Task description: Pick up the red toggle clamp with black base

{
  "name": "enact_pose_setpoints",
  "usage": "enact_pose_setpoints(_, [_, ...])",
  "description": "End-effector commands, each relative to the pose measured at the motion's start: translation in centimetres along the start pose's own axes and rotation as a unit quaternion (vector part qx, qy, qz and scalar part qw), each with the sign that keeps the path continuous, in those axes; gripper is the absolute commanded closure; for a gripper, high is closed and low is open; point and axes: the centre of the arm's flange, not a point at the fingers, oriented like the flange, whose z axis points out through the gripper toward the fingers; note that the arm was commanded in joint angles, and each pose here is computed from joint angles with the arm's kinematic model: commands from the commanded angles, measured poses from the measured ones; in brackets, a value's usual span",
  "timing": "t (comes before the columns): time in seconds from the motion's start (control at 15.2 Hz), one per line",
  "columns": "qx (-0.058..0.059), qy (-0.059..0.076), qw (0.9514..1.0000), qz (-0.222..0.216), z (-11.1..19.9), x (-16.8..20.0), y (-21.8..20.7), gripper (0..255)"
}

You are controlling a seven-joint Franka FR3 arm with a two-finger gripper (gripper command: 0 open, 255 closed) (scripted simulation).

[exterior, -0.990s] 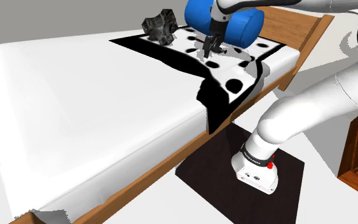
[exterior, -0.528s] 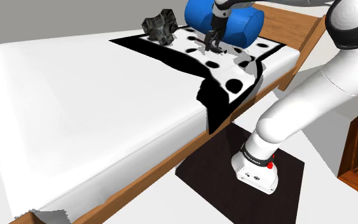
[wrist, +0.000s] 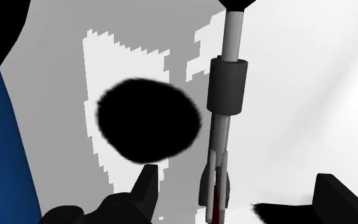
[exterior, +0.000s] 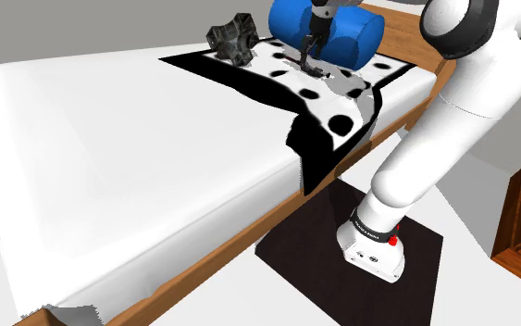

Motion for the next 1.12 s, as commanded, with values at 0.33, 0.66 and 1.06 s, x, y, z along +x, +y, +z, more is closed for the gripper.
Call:
enact_pose_setpoints(0.33, [-0.001,0.002,1.0,0.002,3.1,-0.1,0.7,0])
enact_pose_setpoints(0.66, [-0.001,0.002,1.0,0.002,3.9,-0.2,0.6,255])
enact_pose_setpoints(1.06, [-0.001,0.002,1.0,0.002,3.9,-0.2,0.6,255])
